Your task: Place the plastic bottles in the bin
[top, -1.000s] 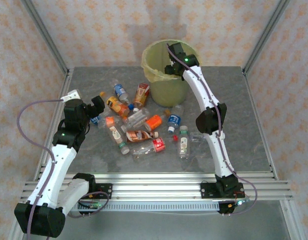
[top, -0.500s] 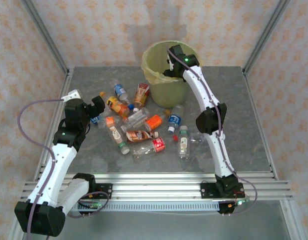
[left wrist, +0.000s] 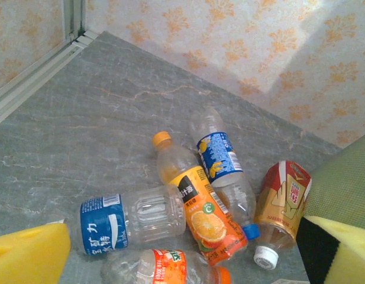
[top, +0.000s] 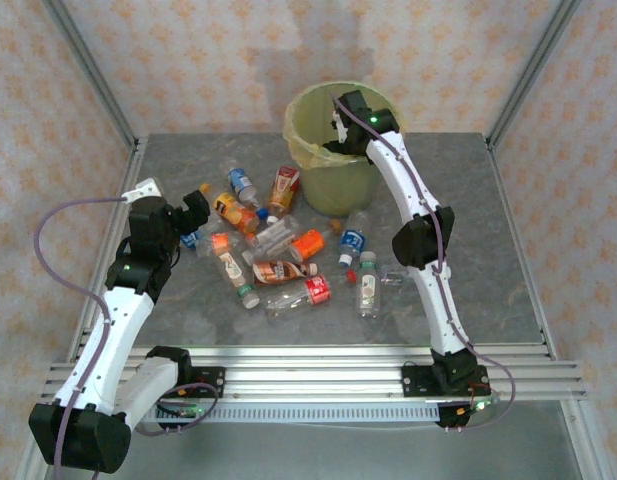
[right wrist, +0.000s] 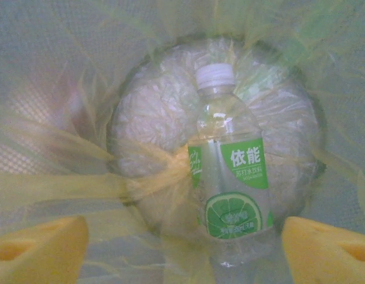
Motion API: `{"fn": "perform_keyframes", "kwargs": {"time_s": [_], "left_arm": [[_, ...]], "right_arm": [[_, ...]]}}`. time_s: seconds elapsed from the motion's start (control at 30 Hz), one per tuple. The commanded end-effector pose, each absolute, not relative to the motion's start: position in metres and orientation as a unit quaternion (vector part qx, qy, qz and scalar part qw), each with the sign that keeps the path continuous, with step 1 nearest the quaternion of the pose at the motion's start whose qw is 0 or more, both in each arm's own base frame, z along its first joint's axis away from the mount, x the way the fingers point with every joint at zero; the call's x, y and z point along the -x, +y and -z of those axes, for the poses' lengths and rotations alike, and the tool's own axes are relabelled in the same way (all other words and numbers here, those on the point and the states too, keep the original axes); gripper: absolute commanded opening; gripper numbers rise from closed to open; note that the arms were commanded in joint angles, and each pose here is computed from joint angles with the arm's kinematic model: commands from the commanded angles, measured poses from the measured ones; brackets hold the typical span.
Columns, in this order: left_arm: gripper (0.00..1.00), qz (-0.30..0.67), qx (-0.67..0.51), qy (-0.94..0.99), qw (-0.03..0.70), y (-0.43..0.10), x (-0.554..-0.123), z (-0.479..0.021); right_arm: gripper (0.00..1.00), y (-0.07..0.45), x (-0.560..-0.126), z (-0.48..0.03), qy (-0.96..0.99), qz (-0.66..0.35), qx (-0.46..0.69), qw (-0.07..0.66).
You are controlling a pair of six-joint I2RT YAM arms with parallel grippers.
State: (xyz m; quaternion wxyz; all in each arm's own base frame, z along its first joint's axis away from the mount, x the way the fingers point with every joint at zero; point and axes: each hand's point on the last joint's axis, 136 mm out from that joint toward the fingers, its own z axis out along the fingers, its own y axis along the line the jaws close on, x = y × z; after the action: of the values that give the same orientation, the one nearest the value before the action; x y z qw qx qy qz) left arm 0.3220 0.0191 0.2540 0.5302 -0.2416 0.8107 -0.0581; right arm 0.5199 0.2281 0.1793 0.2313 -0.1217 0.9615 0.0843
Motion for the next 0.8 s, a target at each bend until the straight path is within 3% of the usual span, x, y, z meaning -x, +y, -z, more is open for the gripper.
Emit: {"fn": "perform_keyframes", "kwargs": {"time_s": [0.0, 0.2, 0.4, 0.6, 0.77], "left_arm": [[1.00, 0.055, 0.255, 0.799, 0.541, 0.025, -0.323, -0.267], [1.00, 0.023, 0.272, 0.809, 0.521, 0.034, -0.319, -0.261], [1.00, -0.043, 0.246, 0.849, 0.466, 0.043, -0.332, -0.247], [1.00, -0.056, 0.209, 0.888, 0.407, 0.036, -0.358, -0.229], [1.00, -0.027, 0.217, 0.888, 0.404, 0.027, -0.370, -0.218]], "right_arm": [[1.00, 0.215, -0.535, -0.256, 0.933, -0.071, 0.096, 0.340], [0.99, 0.205, -0.555, -0.326, 0.887, -0.068, 0.050, 0.453], [0.99, 0.190, -0.548, -0.387, 0.851, -0.070, 0.010, 0.521], [0.99, 0.150, -0.517, -0.420, 0.844, -0.019, -0.045, 0.534], [0.99, 0.111, -0.470, -0.411, 0.868, 0.043, -0.093, 0.486]]}}
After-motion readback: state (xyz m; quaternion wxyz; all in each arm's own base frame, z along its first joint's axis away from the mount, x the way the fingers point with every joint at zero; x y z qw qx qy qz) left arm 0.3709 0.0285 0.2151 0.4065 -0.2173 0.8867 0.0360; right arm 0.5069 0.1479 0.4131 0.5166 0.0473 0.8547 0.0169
